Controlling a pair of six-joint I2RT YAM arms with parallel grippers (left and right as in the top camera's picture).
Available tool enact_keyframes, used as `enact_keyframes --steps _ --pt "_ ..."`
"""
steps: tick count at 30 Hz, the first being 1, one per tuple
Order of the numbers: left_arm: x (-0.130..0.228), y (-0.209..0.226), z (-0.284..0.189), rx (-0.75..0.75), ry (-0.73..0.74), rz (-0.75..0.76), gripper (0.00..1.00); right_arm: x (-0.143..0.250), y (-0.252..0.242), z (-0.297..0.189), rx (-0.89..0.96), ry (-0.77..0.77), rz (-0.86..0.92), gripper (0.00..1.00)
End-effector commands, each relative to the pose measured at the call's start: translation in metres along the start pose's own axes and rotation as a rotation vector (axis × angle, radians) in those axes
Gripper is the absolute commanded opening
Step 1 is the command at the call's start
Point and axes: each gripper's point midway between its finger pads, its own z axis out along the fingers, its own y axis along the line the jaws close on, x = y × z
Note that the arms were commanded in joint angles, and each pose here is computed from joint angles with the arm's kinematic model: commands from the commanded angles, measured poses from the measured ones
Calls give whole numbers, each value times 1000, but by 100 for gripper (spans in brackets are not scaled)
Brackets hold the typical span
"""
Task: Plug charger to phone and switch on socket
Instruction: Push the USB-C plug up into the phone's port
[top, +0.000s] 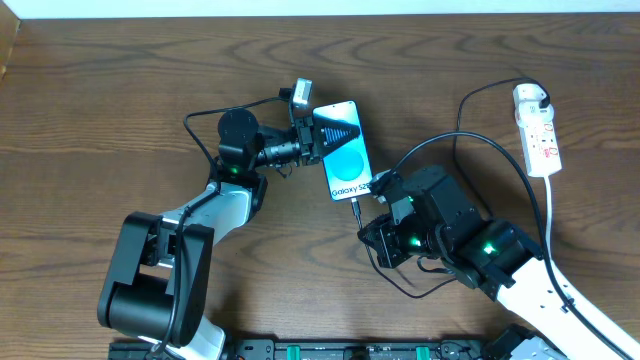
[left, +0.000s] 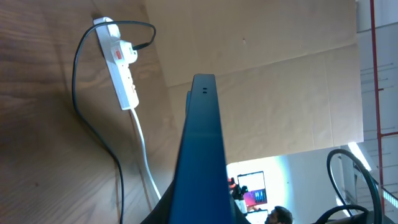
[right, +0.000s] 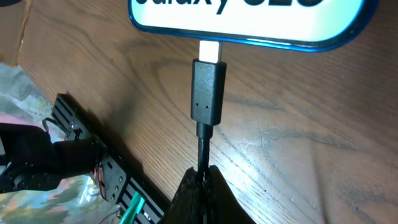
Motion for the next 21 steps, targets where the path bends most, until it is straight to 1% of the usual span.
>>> enact_keyframes --steps 1,6,21 --pt "-1 -11 1 22 22 43 7 -7 0 -4 4 -39 -2 1" --pt "1 -12 1 24 33 43 7 -10 -4 -4 29 -55 4 1" --pt "2 -11 1 22 36 62 8 -16 0 -4 16 -80 -10 1"
